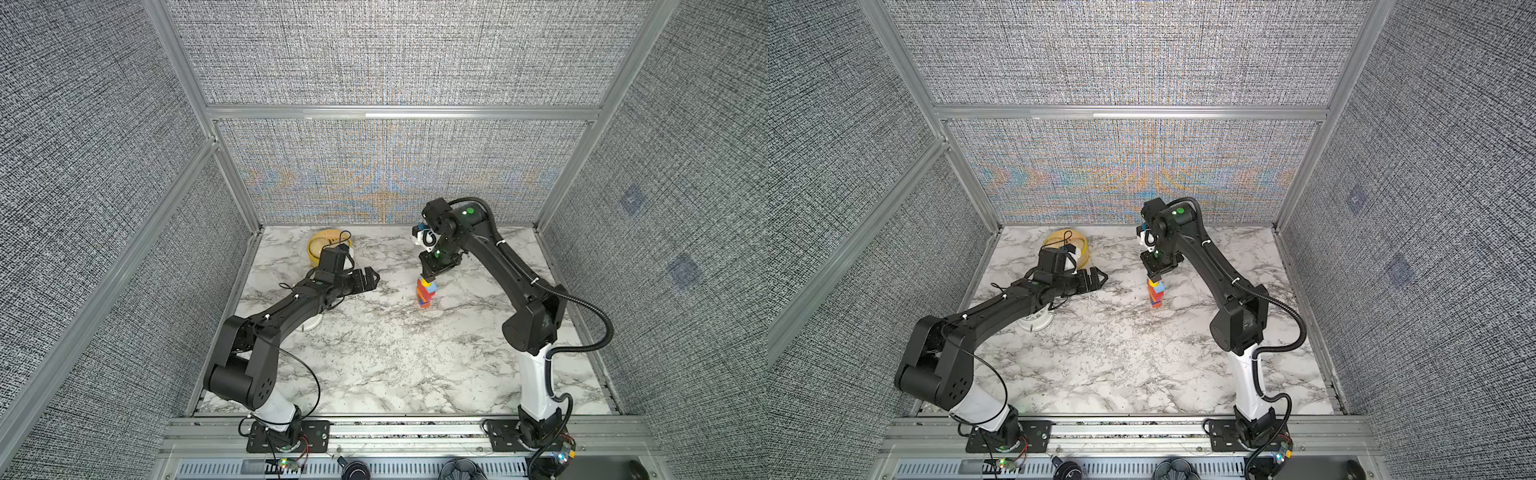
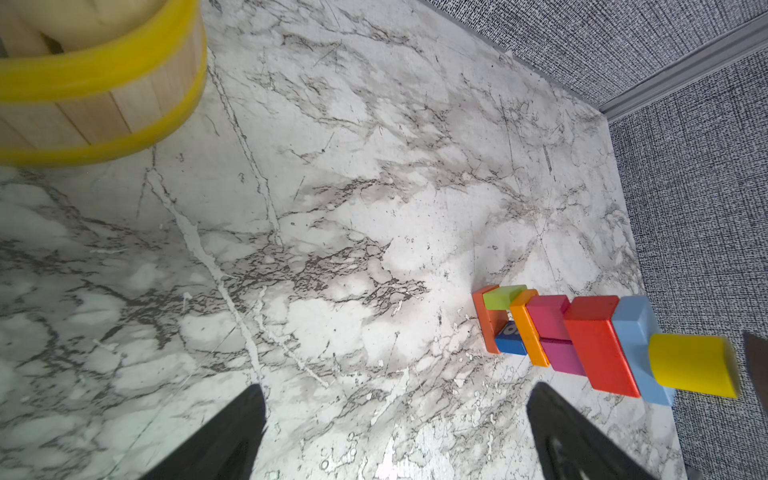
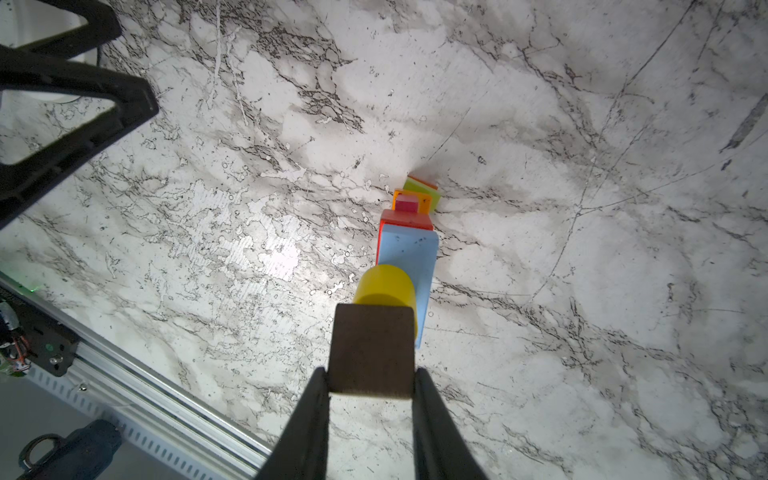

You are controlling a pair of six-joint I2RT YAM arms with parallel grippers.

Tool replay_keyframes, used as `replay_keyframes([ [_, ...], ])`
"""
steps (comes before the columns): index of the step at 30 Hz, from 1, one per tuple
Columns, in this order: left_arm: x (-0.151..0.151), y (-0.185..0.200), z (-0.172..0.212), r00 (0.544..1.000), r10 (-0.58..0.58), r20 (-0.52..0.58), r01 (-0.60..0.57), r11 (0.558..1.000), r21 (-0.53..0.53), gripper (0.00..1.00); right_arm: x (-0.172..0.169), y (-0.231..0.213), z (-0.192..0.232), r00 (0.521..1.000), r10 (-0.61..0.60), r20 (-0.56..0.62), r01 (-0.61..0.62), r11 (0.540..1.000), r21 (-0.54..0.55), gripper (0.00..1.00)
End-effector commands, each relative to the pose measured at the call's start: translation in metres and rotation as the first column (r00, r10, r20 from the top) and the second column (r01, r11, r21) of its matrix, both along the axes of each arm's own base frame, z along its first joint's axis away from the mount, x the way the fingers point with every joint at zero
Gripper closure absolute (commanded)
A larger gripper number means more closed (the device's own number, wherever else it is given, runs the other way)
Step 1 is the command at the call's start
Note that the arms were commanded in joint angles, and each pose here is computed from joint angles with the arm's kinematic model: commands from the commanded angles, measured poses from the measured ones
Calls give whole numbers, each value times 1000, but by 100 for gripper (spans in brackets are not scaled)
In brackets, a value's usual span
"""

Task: Build the wood block tower
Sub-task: 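Raise the dark brown block over the yellow cylinder with the right gripper, then lower the dark brown block onto the yellow cylinder and open the right gripper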

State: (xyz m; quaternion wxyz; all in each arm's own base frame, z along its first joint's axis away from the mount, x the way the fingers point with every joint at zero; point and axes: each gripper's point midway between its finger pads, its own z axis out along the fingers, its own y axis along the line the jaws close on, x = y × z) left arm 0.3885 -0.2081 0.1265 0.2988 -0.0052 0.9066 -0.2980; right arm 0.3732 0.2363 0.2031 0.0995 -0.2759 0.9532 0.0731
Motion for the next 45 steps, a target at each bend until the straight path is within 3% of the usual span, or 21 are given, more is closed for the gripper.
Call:
replay_keyframes([
  [1,3,-1,4,1000,-6,19,6,1000,1,1,0,-1,-3,1000,2,-8,-2,1000,-14,70],
  [12,2,-1,4,1000,-6,19,6,1000,0,1,0,0,-3,1000,2,-2,-2,1000,-14,68],
  [22,3,0,4,1000,-4,19,3,1000,3,1,0,-1,-2,1000,2,3,-2,1000,-21,57],
  [30,3,0,4,1000,1,18,-1,1000,4,1,1,-2,2,1000,1,20,0,1000,-21,54],
  [39,0,4,15,999,14,30,-14,1000,3,1,3,-7,28,991,-15,132,13,1000,16,54],
  [45,-4,13,42,997,37,68,-39,999,30,1,-4,-21,63,959,-55,278,37,997,68,53],
])
